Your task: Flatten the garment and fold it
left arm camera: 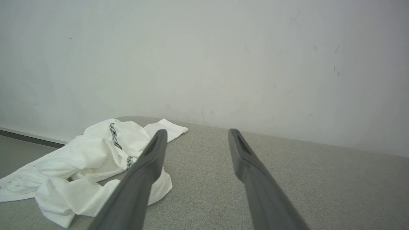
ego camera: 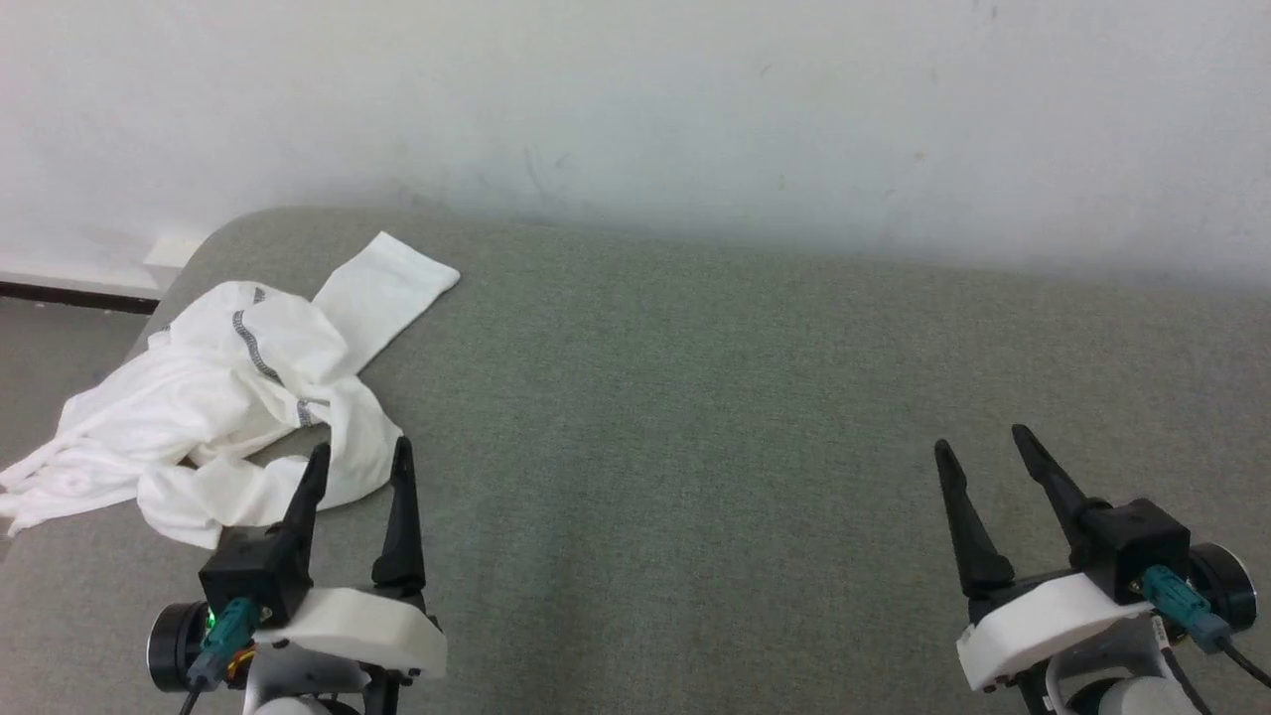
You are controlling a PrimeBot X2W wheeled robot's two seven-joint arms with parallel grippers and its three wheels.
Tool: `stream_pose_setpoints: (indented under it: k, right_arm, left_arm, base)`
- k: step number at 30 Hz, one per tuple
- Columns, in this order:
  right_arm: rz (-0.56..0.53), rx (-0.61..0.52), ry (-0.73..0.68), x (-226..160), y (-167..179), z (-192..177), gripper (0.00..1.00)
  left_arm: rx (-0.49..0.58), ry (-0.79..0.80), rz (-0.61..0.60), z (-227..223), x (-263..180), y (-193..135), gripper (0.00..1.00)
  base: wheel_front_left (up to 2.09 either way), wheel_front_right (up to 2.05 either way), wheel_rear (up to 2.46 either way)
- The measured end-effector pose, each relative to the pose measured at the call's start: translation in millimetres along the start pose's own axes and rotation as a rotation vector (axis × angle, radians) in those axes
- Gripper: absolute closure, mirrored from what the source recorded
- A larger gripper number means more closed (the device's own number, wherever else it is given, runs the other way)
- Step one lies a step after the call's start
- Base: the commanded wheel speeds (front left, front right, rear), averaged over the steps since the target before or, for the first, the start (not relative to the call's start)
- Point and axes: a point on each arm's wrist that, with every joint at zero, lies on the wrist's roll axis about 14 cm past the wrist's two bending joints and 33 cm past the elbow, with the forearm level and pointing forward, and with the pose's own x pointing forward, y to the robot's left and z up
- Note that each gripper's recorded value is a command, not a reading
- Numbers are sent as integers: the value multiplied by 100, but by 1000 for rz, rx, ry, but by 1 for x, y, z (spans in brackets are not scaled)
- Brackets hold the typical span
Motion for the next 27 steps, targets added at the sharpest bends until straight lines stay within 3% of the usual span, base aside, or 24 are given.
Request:
stream_pose_setpoints:
  k: [27]
  right_arm:
    - [233,18,-35,39,74,0,0]
  left_arm:
    - [-41,-70,261,16,-47,77,0]
  base:
    - [-2,-2,-2]
